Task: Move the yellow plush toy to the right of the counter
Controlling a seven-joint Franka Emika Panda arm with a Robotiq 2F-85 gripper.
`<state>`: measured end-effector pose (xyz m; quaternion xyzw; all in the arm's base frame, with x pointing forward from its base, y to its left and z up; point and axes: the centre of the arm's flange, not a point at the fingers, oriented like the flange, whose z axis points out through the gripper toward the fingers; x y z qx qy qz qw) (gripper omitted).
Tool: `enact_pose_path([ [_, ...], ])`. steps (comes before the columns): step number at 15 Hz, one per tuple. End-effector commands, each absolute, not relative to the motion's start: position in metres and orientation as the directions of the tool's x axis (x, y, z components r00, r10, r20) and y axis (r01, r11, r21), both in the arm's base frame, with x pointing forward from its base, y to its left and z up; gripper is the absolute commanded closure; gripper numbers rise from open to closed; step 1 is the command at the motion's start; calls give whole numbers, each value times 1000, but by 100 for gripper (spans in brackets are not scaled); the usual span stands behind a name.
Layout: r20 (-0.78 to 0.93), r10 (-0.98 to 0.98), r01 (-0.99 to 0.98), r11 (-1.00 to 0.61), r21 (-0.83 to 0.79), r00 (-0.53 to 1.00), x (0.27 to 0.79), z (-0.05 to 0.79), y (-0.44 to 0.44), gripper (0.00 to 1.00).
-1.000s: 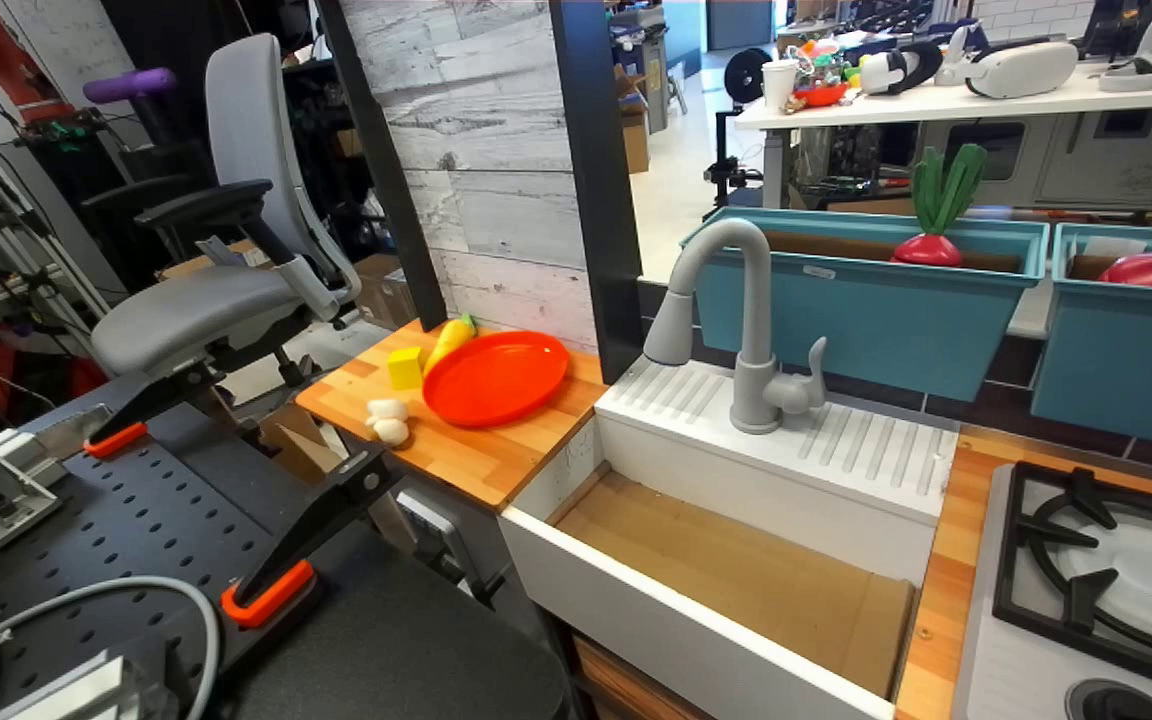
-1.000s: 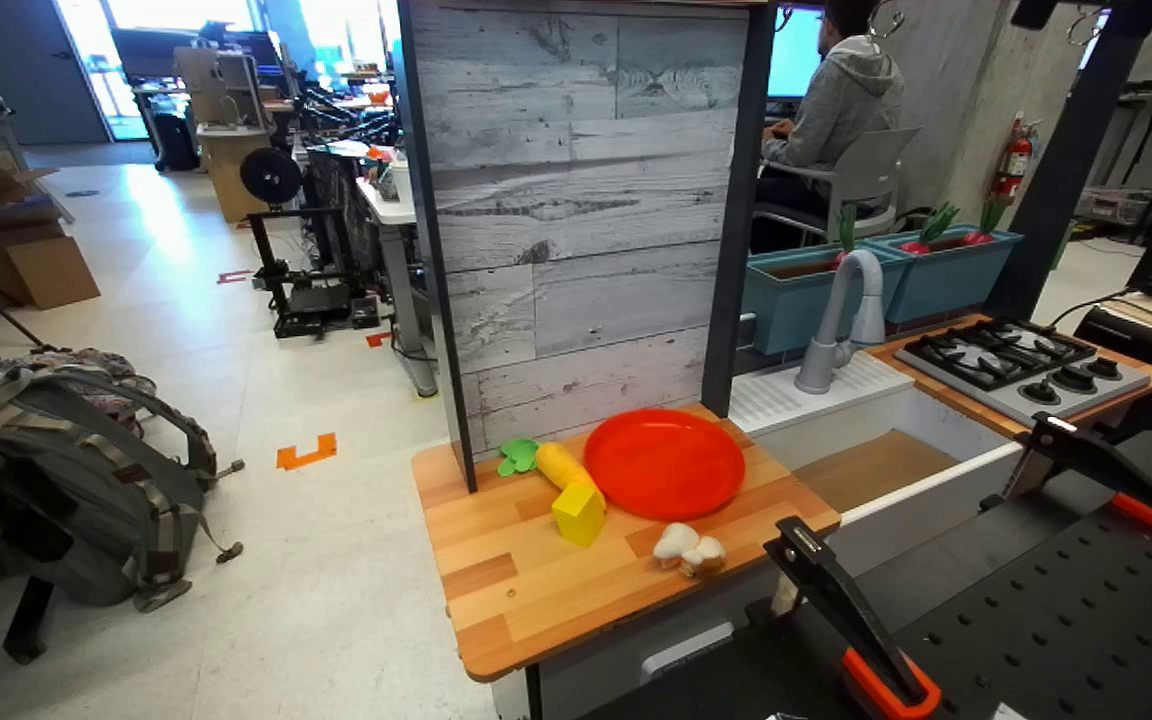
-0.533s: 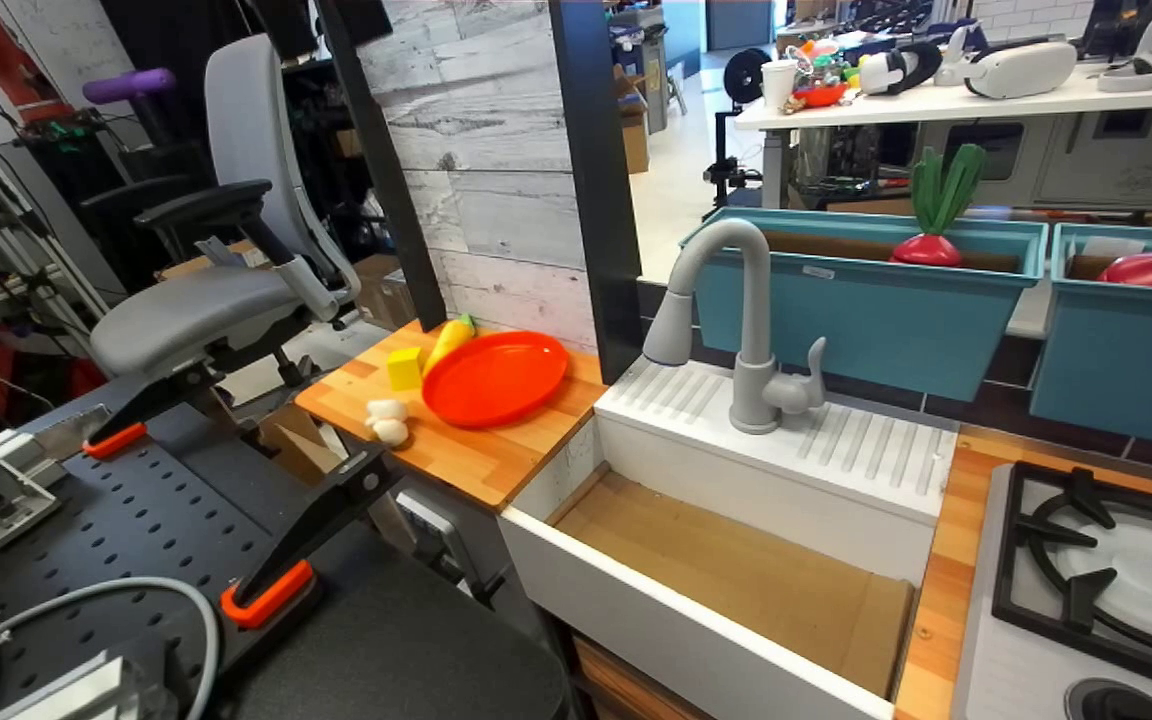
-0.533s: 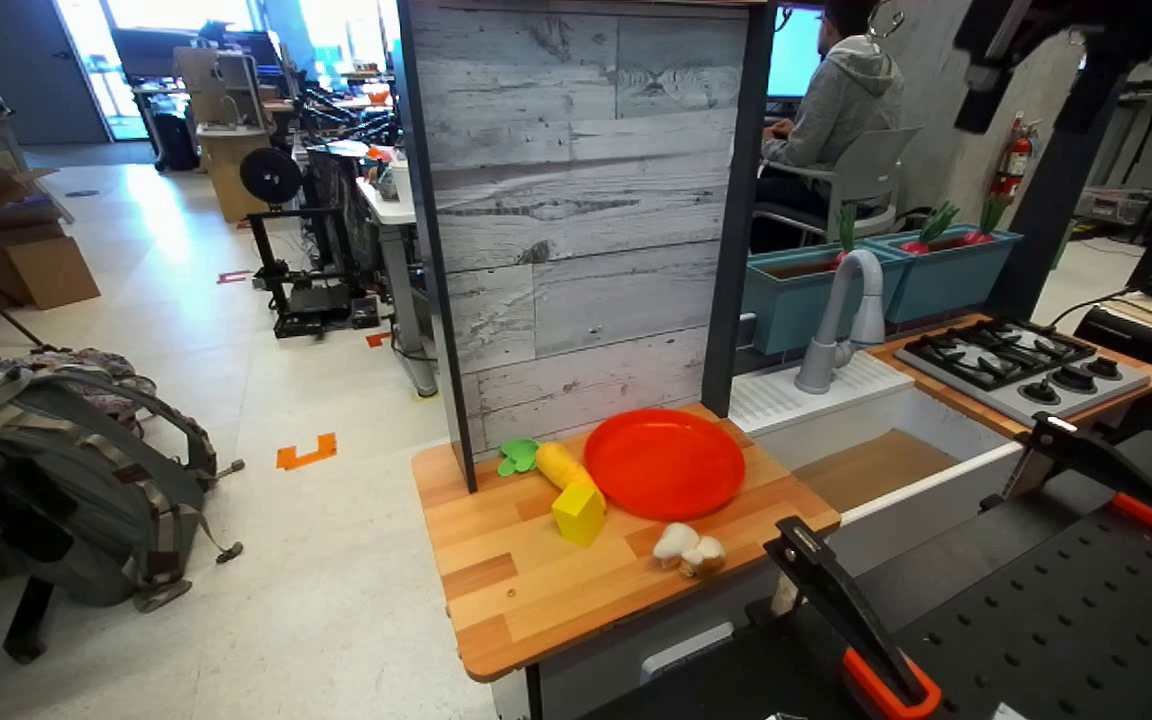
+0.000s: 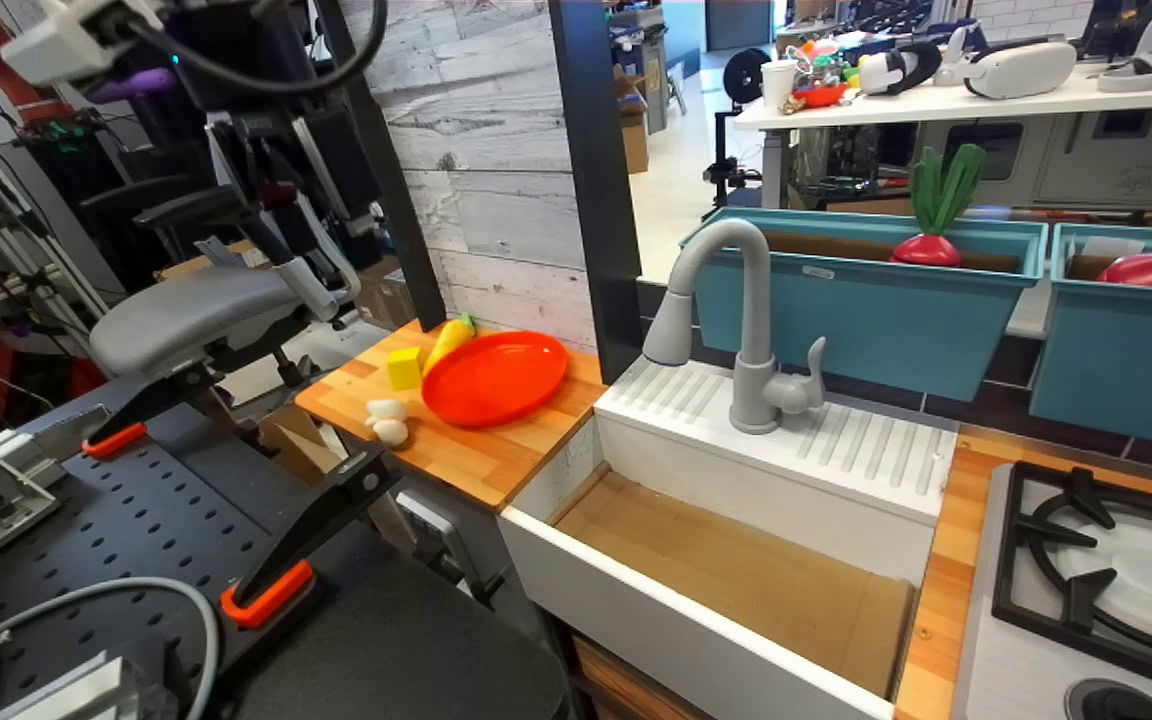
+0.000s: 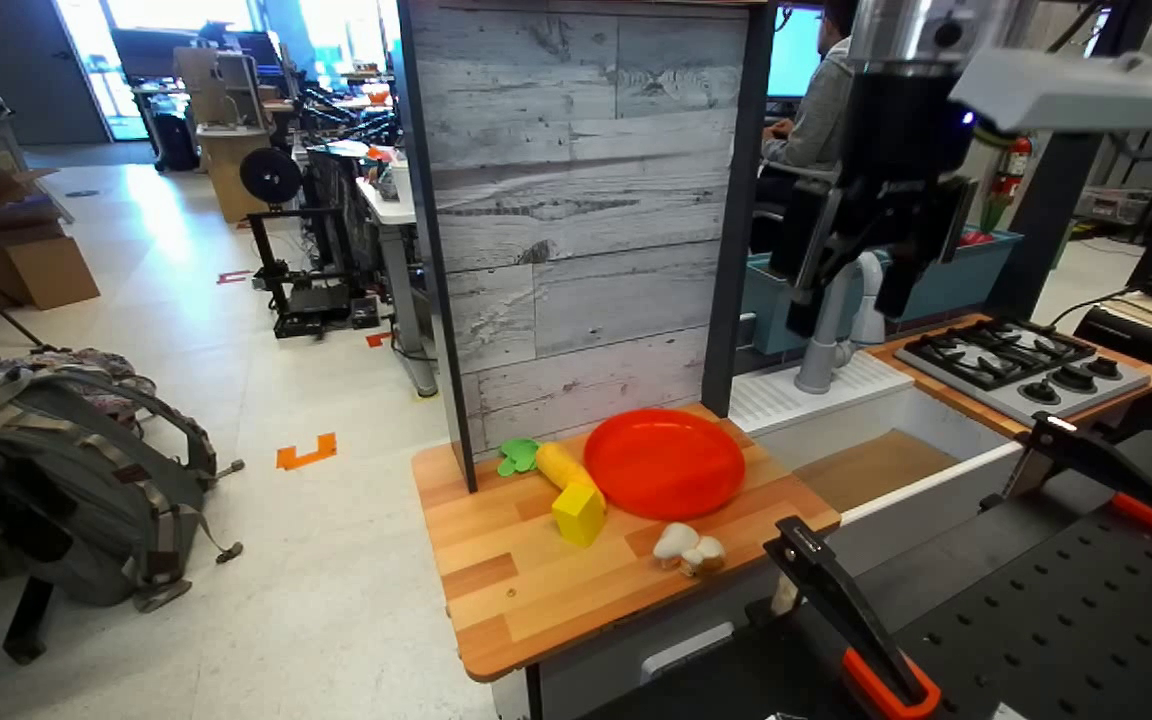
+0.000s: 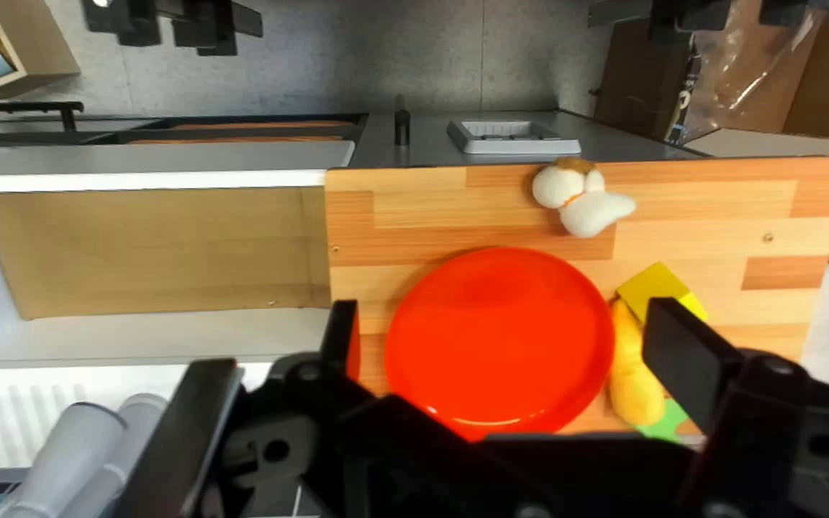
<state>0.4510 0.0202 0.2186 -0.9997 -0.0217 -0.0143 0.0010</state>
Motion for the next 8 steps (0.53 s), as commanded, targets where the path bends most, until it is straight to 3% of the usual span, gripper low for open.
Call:
enact_pose_path([
  [1, 9, 92, 92, -995, -38, 996, 473, 160, 57, 0],
  [8, 35, 107, 110, -987, -116, 994, 496, 81, 120, 0],
])
